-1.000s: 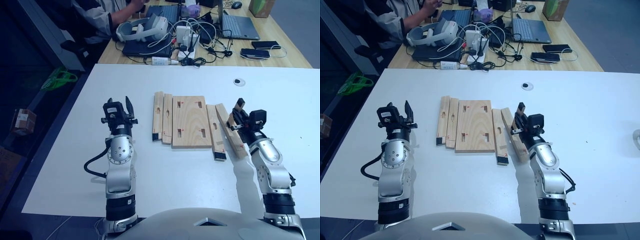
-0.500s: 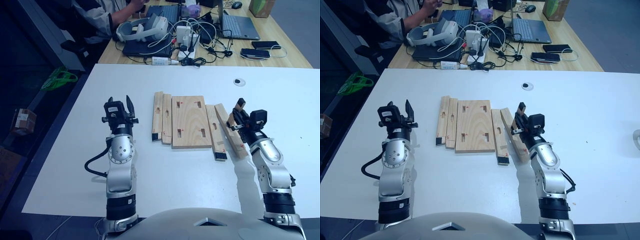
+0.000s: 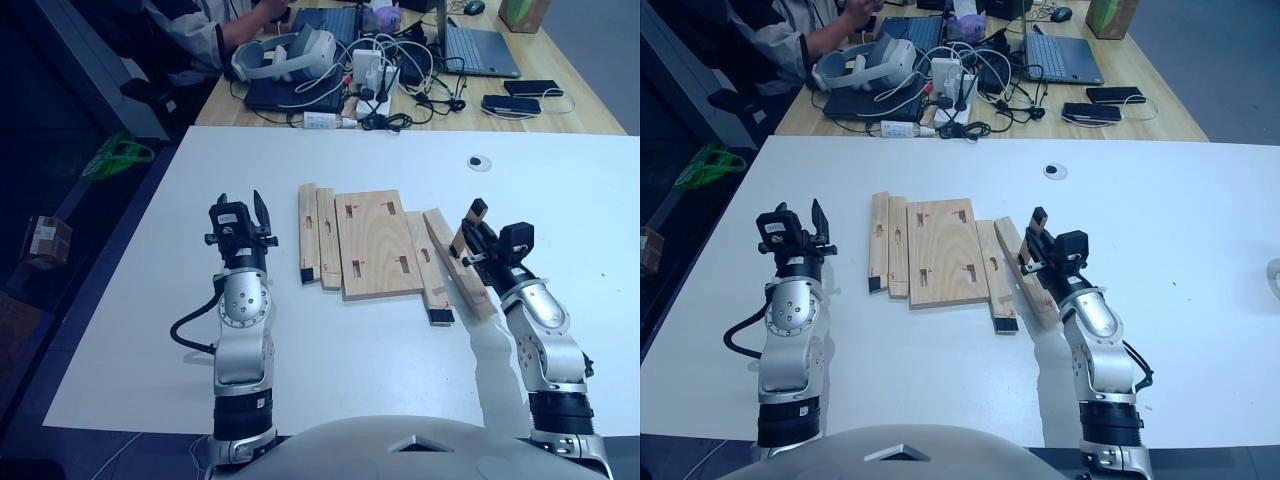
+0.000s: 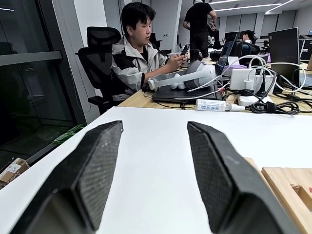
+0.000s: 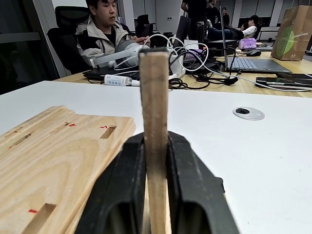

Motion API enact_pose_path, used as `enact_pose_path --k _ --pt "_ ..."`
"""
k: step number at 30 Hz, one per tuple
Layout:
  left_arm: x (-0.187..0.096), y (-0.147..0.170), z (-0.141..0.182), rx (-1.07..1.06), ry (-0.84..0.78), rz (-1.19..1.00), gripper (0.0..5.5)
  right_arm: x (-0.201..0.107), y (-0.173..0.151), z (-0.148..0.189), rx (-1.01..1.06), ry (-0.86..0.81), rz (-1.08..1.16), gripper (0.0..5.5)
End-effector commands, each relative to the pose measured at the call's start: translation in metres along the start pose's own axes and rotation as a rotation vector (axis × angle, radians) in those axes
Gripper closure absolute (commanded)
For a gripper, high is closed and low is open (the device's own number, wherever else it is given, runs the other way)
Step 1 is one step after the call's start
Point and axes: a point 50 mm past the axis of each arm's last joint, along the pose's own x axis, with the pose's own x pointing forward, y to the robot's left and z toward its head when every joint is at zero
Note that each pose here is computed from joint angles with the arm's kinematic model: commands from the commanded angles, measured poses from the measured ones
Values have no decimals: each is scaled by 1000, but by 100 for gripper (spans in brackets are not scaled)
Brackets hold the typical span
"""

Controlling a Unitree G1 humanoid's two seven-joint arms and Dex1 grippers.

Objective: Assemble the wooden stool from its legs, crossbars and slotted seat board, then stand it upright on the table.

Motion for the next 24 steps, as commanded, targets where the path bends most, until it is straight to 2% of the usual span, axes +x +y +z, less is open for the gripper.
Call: enact_pose_path --k 1,8,18,24 --pt "-1 -2 0 3 -3 4 304 2 0 5 -10 -7 11 493" --pt "-2 -3 -1 -8 9 -16 304 0 1 -3 8 25 -18 493" --pt "-25 -15 -13 -64 89 -302 304 -2 4 -12 16 29 -79 493" --pt "-28 -22 -14 -57 96 -352 304 5 6 -17 70 27 -170 493"
